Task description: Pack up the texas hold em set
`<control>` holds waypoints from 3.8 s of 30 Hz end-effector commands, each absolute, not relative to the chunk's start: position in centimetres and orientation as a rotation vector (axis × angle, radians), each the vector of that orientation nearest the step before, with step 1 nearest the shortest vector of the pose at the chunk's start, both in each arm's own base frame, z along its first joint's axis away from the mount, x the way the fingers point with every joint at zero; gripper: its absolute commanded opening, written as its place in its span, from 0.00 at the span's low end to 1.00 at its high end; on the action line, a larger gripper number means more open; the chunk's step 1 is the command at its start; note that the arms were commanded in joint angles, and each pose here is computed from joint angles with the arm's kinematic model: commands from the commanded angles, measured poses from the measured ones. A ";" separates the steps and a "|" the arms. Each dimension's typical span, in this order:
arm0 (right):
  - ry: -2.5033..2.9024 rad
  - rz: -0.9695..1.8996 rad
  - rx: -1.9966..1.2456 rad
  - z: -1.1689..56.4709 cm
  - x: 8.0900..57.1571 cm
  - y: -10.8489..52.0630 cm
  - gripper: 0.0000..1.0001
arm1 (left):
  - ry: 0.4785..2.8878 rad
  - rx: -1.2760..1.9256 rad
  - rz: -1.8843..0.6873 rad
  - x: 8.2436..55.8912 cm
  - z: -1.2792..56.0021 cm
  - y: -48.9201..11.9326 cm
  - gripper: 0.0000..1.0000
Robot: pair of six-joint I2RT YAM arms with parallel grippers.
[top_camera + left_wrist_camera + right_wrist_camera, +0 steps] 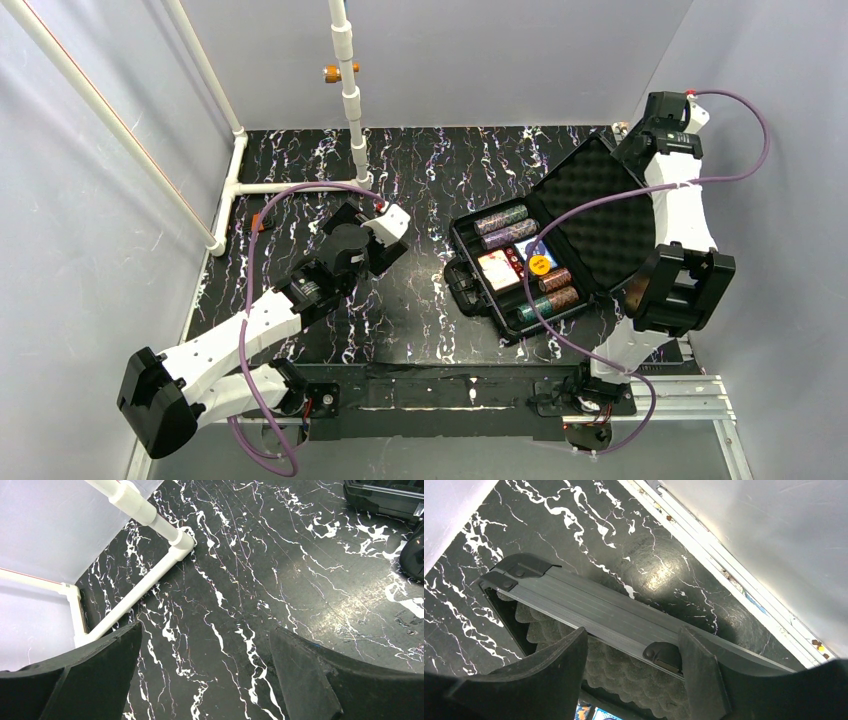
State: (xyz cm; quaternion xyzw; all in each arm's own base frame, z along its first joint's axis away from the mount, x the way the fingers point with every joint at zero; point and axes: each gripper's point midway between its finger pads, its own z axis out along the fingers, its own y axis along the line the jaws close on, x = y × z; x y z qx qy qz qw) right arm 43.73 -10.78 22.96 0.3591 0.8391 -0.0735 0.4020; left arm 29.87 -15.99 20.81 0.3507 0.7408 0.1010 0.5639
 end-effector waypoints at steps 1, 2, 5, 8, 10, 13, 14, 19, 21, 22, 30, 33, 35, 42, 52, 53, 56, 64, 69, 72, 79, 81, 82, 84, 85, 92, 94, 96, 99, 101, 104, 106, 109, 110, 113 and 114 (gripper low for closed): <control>2.053 -0.202 0.906 24.7 45.5 -12.1 0.70 | 1.744 0.812 0.223 29.8 20.9 -16.1 0.98; 2.056 -0.206 0.905 24.6 45.8 -12.3 0.69 | 1.743 0.811 0.223 29.8 20.9 -16.1 0.98; 2.069 -0.190 0.915 24.8 46.3 -12.7 0.68 | 1.743 0.812 0.220 29.8 20.8 -16.1 0.98; 2.075 -0.091 0.868 25.8 47.0 -11.4 0.67 | 1.746 0.819 0.216 29.9 20.7 -16.3 0.98; 2.061 -0.053 0.853 26.8 46.9 -10.9 0.69 | 1.751 0.822 0.216 29.9 20.5 -16.4 0.98; 2.022 -0.037 0.847 28.3 46.4 -10.7 0.70 | 1.751 0.827 0.215 29.9 20.5 -16.4 0.98; 2.009 -0.034 0.848 28.8 46.2 -10.6 0.70 | 1.751 0.825 0.213 29.9 20.5 -16.4 0.98; 1.953 -0.063 0.859 30.5 45.1 -11.1 0.71 | 1.752 0.828 0.208 29.9 20.4 -16.5 0.98; 1.930 -0.087 0.865 31.4 44.5 -11.4 0.71 | 1.753 0.831 0.208 29.9 20.4 -16.5 0.98; 1.916 -0.096 0.869 31.8 44.1 -11.5 0.71 | 1.754 0.832 0.207 29.9 20.3 -16.6 0.98; 1.930 -0.189 0.902 29.8 44.4 -13.0 0.69 | 1.757 0.832 0.198 29.8 20.3 -16.7 0.98; 1.960 -0.199 0.919 28.3 45.5 -13.7 0.65 | 1.760 0.835 0.184 29.8 20.2 -16.9 0.98; 1.980 -0.206 0.935 27.4 46.0 -14.2 0.62 | 1.764 0.835 0.181 29.8 20.2 -16.9 0.98; 1.976 -0.224 0.939 26.4 45.6 -14.4 0.50 | 1.760 0.830 0.164 29.7 20.3 -17.1 0.98; 2.082 -0.162 0.980 21.5 43.9 -13.6 0.49 | 1.763 0.831 0.164 29.7 20.2 -17.1 0.98; 2.089 -0.146 0.979 21.4 43.9 -13.5 0.49 | 1.763 0.830 0.165 29.7 20.2 -17.1 0.98; 2.112 -0.096 0.968 21.1 43.7 -12.9 0.49 | 1.764 0.832 0.164 29.7 20.2 -17.1 0.98; 2.190 0.102 0.861 21.3 42.9 -9.4 0.47 | 1.763 0.832 0.166 29.7 20.2 -17.1 0.98; 2.202 0.173 0.809 22.0 42.1 -8.1 0.46 | 1.766 0.836 0.164 29.7 20.1 -17.2 0.98; 2.222 0.223 0.783 22.0 41.9 -7.2 0.45 | 1.766 0.835 0.163 29.7 20.2 -17.1 0.98; 2.284 0.325 0.746 20.4 40.9 -5.0 0.42 | 1.765 0.835 0.163 29.7 20.2 -17.1 0.98; 2.292 0.337 0.740 20.2 40.6 -4.6 0.42 | 1.764 0.834 0.163 29.7 20.3 -17.1 0.98; 2.296 0.346 0.735 20.1 40.4 -4.3 0.41 | 1.764 0.835 0.162 29.6 20.3 -17.1 0.98; 2.302 0.363 0.724 20.1 40.2 -3.7 0.41 | 1.766 0.837 0.162 29.7 20.2 -17.1 0.98; 2.305 0.374 0.716 20.1 40.1 -3.4 0.40 | 1.765 0.837 0.161 29.7 20.3 -17.2 0.98; 2.328 0.401 0.658 20.4 39.3 -1.6 0.40 | 1.764 0.835 0.162 29.7 20.3 -17.2 0.98; 2.337 0.405 0.646 20.4 39.0 -1.2 0.40 | 1.763 0.833 0.163 29.7 20.4 -17.1 0.98; 2.345 0.409 0.628 20.4 38.6 -0.5 0.40 | 1.762 0.833 0.164 29.7 20.4 -17.1 0.98; 2.360 0.416 0.608 20.0 38.1 0.3 0.40 | 1.760 0.833 0.165 29.6 20.5 -17.1 0.98; 2.367 0.420 0.596 20.0 38.0 0.7 0.40 | 1.760 0.833 0.165 29.6 20.5 -17.1 0.98; 2.376 0.425 0.579 20.0 37.8 1.3 0.39 | 1.758 0.830 0.165 29.6 20.6 -17.0 0.98; 2.377 0.433 0.565 20.3 37.6 1.8 0.39 | 1.757 0.828 0.165 29.6 20.6 -17.0 0.98; 2.368 0.449 0.539 21.0 37.3 2.9 0.38 | 1.756 0.828 0.165 29.6 20.7 -17.0 0.98; 2.367 0.454 0.528 21.2 37.1 3.4 0.38 | 1.756 0.827 0.165 29.6 20.7 -17.0 0.98; 2.363 0.476 0.512 21.9 36.6 4.7 0.38 | 1.755 0.826 0.165 29.6 20.7 -17.0 0.98; 2.362 0.485 0.507 22.1 36.5 5.2 0.38 | 1.755 0.826 0.165 29.6 20.7 -17.0 0.98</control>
